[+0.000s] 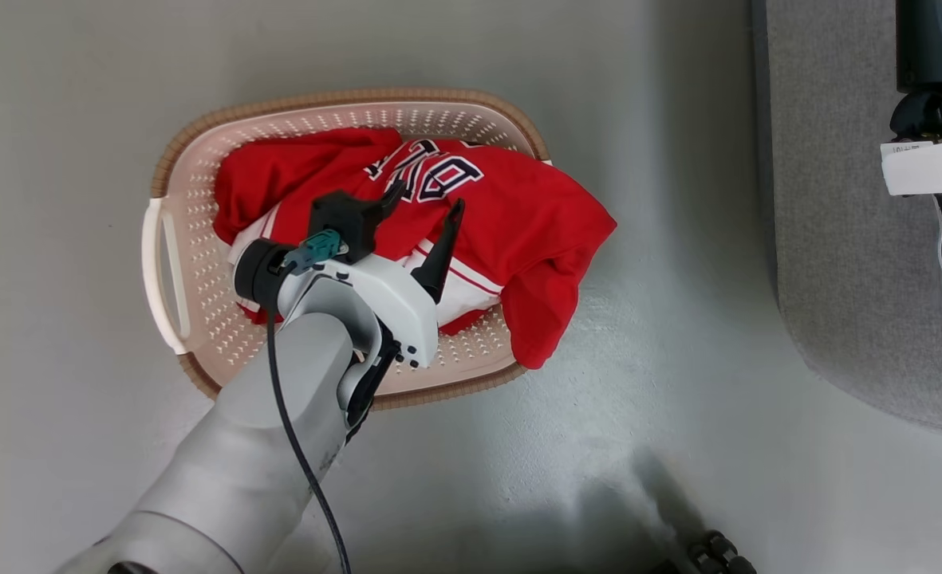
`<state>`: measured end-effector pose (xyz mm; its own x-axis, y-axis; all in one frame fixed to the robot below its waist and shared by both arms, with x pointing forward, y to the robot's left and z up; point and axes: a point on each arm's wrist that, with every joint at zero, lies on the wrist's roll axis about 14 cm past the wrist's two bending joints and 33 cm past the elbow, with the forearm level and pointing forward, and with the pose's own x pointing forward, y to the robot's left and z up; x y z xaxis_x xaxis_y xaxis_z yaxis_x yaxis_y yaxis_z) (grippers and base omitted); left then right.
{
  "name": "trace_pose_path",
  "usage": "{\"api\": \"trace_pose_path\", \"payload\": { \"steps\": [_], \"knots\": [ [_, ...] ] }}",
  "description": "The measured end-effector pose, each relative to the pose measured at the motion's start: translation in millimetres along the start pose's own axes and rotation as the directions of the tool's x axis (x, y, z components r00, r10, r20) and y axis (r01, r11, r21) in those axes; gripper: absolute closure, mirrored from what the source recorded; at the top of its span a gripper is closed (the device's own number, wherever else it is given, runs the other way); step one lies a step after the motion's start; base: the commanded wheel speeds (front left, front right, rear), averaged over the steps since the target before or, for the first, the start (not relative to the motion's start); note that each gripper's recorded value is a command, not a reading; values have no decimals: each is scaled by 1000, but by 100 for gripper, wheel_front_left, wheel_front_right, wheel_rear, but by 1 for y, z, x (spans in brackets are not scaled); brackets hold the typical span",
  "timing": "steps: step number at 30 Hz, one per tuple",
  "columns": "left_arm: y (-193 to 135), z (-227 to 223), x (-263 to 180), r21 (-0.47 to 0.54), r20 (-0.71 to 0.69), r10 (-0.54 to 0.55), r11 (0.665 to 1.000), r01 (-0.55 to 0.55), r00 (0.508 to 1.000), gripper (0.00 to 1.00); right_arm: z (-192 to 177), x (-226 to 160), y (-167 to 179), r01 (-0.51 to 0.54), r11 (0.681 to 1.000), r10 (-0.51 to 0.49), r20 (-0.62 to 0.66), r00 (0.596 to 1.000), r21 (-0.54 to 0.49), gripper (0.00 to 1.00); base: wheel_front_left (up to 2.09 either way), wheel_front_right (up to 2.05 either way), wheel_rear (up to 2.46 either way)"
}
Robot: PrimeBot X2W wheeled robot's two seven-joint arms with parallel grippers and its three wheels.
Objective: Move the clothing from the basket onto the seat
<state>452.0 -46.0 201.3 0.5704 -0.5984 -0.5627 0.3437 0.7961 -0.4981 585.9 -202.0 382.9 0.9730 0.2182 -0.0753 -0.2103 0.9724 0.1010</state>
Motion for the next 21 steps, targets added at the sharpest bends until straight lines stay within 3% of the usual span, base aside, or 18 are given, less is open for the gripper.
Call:
{"api": "trace_pose_path", "payload": {
  "steps": [13,21],
  "knots": [
    [13,-21,33,156,-107,-12,987,29,994,0,-16,-2,-7,9,1000,-9,-15,1000,1,0,0,0,0],
    [28,-46,50,122,-172,15,992,6,985,0,-29,1,-5,14,1000,-14,-15,1000,28,0,0,0,0]
  ]
}}
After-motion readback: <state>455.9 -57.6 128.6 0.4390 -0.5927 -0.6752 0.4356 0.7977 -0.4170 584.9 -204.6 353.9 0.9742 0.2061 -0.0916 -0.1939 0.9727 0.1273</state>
